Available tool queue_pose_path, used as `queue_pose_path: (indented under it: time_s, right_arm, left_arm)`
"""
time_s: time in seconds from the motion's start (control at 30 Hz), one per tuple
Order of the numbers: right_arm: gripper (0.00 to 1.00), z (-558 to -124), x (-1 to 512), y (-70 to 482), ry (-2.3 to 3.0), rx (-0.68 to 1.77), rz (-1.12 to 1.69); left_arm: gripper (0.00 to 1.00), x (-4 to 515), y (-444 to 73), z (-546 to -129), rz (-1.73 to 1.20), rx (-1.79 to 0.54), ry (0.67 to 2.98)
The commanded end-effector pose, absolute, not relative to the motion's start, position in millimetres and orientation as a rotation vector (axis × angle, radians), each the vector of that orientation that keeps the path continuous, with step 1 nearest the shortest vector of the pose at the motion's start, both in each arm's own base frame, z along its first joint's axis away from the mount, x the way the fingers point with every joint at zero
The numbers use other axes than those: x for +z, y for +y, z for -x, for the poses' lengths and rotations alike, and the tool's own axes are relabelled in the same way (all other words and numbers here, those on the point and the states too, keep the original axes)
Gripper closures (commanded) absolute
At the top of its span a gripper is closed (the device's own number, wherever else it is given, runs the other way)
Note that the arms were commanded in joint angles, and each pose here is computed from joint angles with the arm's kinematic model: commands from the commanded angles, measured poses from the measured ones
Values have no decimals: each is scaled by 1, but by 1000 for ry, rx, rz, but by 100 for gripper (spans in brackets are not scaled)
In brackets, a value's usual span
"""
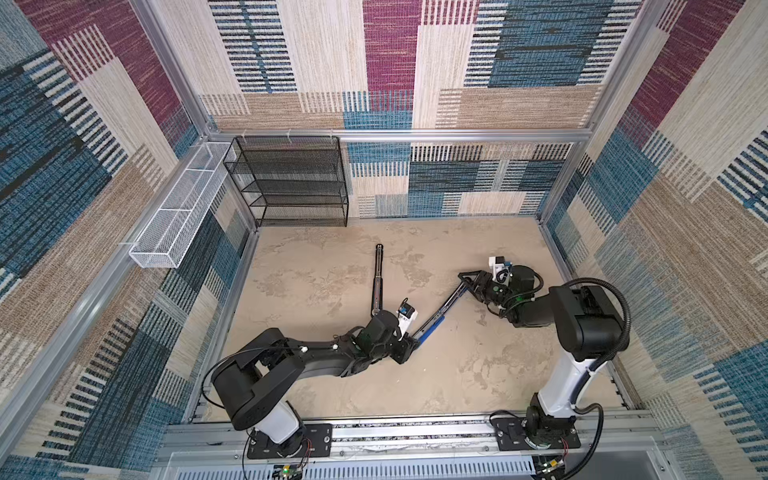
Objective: Load the staples into the stapler
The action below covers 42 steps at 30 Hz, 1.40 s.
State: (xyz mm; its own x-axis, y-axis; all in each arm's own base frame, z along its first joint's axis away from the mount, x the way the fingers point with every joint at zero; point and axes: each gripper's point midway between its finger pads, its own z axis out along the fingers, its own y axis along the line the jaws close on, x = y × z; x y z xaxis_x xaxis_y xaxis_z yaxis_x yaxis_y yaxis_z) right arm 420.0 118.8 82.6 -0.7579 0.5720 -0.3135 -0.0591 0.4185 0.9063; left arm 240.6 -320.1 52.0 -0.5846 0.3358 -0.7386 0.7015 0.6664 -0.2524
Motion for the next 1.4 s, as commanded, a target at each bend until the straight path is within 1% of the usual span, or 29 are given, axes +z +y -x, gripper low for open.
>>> queue_pose_path:
  time_s: [0.0,0.17,0.47,0.57,0.73,0.93,1.23,1.37]
  right_arm:
    - [46,-420,87,121,2070,1366,-402]
    - [46,-421,90,121,2064,1364,-401]
    - [46,-422,95,120,2061,1349,-391]
    - [46,-422,97,120,2059,1343,-384]
    - [46,-421,101,119,2058,1322,-370]
    - [47,-420,104,118,2061,1301,-355]
    - [49,-418,110,115,2073,1192,-301]
    - [51,-416,115,120,2079,1155,-260]
  left_arm:
    - [53,58,-330,-244,-819,-728,2166]
    - [58,52,-332,-244,-825,-714,2179]
    - [72,51,-334,-246,-820,-706,2182]
    - [80,51,-334,-246,-823,-708,2181]
    - [86,54,-333,-246,-821,-699,2179]
    - [87,57,-331,-249,-824,-663,2168]
    - [90,63,-333,-250,-868,-610,2143]
    - [90,67,-335,-251,-876,-605,2134]
